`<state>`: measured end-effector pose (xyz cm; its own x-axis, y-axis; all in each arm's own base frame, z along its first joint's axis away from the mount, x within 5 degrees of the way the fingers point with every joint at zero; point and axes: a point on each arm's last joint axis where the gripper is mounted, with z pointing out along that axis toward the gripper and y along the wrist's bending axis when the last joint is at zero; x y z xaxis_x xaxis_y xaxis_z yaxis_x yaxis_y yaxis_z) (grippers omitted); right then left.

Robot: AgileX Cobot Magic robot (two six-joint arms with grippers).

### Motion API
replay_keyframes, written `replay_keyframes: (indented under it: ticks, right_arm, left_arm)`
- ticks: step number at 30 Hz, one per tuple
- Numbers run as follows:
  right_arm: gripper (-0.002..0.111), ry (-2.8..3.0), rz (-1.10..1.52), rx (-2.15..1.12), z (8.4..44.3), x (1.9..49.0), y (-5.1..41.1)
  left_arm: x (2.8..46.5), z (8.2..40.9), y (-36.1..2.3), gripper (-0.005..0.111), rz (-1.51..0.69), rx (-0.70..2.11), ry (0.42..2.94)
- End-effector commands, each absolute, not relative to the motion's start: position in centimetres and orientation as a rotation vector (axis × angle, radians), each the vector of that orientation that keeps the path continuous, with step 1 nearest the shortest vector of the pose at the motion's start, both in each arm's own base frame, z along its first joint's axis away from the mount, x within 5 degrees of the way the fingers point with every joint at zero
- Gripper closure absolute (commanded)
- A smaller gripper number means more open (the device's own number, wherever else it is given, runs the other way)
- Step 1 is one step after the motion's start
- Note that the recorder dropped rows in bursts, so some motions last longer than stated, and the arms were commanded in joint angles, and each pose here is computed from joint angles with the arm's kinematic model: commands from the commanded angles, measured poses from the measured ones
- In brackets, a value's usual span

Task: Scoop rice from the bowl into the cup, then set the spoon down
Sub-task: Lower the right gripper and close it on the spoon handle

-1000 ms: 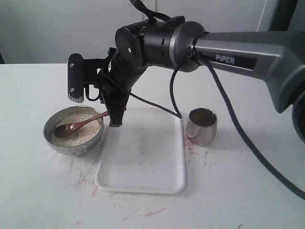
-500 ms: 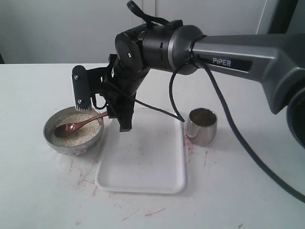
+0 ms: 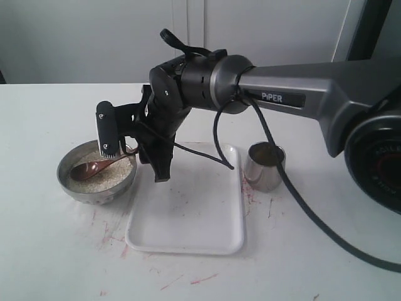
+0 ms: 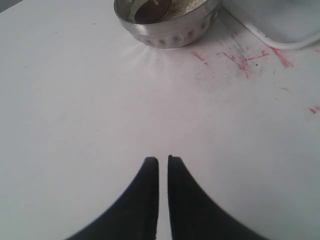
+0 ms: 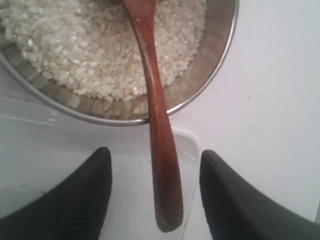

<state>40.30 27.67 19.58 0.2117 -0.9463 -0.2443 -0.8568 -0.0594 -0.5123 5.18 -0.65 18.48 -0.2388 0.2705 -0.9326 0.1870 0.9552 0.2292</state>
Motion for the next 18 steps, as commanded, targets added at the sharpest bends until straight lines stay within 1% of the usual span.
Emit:
replay_keyframes:
  ticks: [1, 11, 15, 18]
  right_arm:
    - [0.057, 1.642, -0.225, -1.926, 19.7, 40.5, 27.6]
    - [0.057, 1.653, -0.220, -1.938, 18.4, 40.7, 27.7]
    - [0.057, 1.641, -0.225, -1.925, 18.4, 40.9, 27.8]
    - [0.060, 1.641, -0.225, -1.925, 18.4, 40.9, 27.8]
  left_arm:
    - [5.1, 17.8, -0.7, 0.092, 0.070, 0.347, 1.869]
    - [5.1, 17.8, -0.7, 0.092, 0.070, 0.347, 1.869]
    - [5.1, 17.8, -0.7, 0.092, 0.070, 0.347, 1.869]
    - [5.1, 17.8, -0.7, 0.092, 0.070, 0.347, 1.869]
